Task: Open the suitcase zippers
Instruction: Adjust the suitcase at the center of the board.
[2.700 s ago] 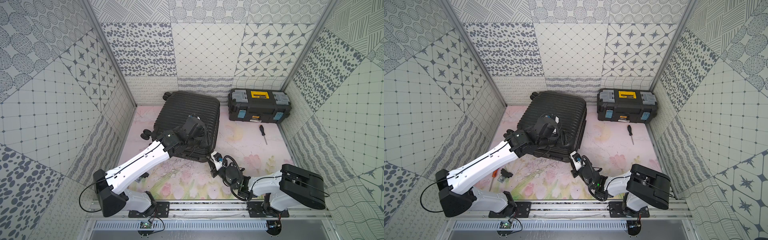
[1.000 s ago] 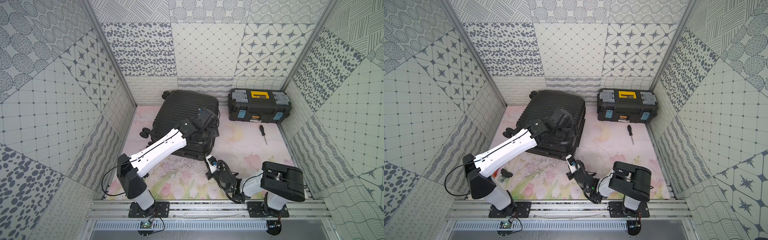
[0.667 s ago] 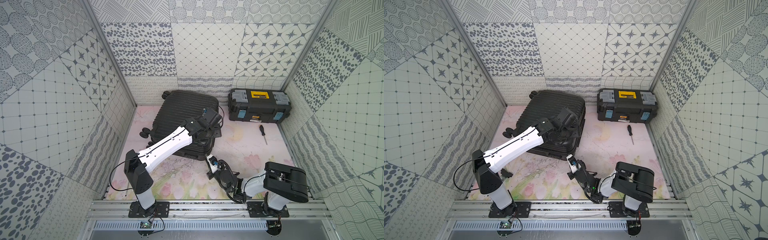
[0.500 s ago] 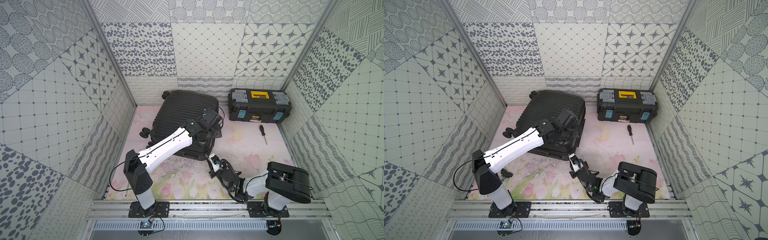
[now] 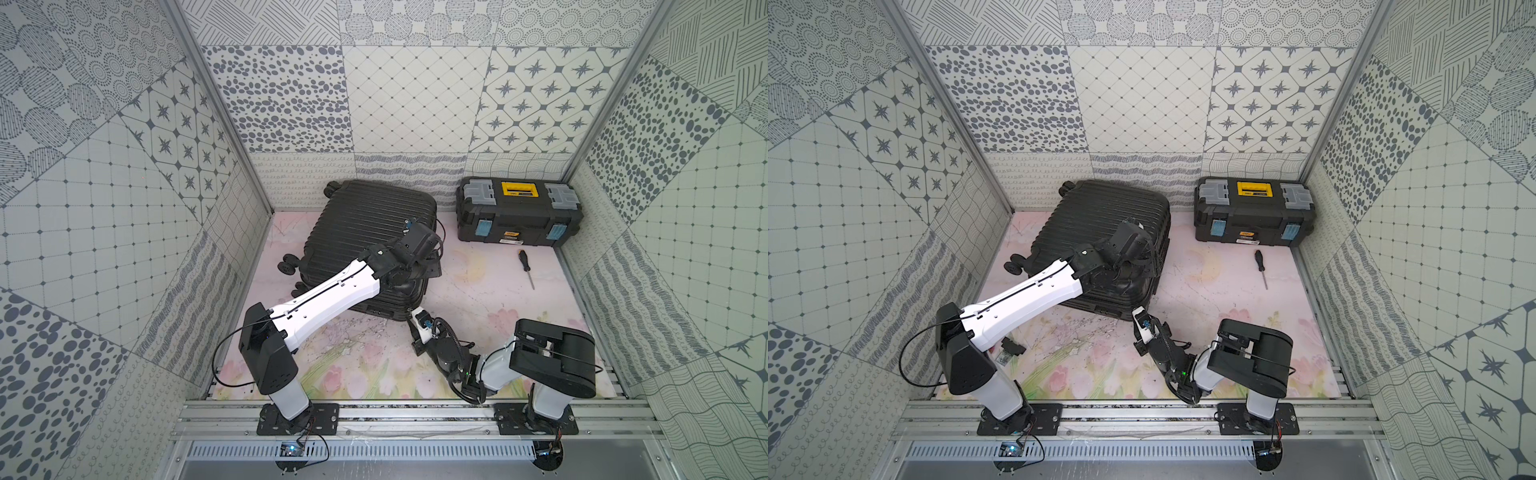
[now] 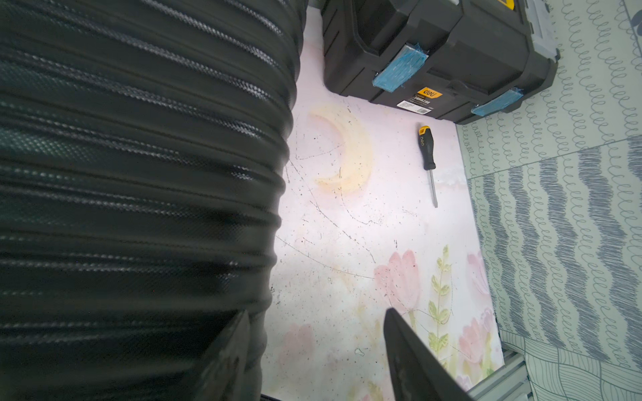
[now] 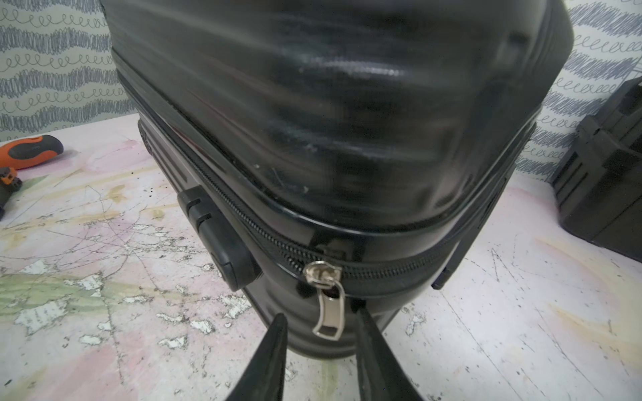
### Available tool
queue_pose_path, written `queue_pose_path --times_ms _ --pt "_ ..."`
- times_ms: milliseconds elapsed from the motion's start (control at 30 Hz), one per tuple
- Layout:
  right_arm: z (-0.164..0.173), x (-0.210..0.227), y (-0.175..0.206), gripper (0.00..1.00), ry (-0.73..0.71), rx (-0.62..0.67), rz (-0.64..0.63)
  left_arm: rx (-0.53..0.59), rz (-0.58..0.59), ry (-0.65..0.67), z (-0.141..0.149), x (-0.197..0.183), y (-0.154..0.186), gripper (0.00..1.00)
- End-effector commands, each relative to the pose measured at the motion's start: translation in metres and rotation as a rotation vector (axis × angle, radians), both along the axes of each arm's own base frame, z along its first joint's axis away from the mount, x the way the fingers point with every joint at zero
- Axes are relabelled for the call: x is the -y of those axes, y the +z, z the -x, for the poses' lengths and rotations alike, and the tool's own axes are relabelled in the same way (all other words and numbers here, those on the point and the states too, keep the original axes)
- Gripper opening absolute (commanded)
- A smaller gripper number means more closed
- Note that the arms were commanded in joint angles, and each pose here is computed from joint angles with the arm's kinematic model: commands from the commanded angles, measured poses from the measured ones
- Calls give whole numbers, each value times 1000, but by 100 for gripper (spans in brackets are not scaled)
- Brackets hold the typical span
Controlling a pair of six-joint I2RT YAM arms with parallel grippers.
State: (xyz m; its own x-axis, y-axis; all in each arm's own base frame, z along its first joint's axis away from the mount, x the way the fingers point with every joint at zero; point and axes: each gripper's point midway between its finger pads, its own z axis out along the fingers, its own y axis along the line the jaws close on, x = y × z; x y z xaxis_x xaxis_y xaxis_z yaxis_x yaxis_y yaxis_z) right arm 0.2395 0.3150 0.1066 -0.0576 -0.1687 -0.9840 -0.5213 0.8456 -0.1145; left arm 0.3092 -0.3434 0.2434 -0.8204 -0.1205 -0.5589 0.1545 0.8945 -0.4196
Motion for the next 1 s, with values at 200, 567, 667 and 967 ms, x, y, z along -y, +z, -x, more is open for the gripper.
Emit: queue_pose_path --times_ms 200,567,667,967 --pt "-13 1 21 6 -60 35 -95 -172 -207 60 30 -50 -53 61" --pt "10 -7 19 14 74 31 -96 -133 -172 47 32 -56 -37 61" --pt "18 -10 23 21 92 45 -99 -75 -130 16 32 -55 -12 61" --pt "33 -26 29 34 142 19 -124 -22 -169 122 21 -124 19 63"
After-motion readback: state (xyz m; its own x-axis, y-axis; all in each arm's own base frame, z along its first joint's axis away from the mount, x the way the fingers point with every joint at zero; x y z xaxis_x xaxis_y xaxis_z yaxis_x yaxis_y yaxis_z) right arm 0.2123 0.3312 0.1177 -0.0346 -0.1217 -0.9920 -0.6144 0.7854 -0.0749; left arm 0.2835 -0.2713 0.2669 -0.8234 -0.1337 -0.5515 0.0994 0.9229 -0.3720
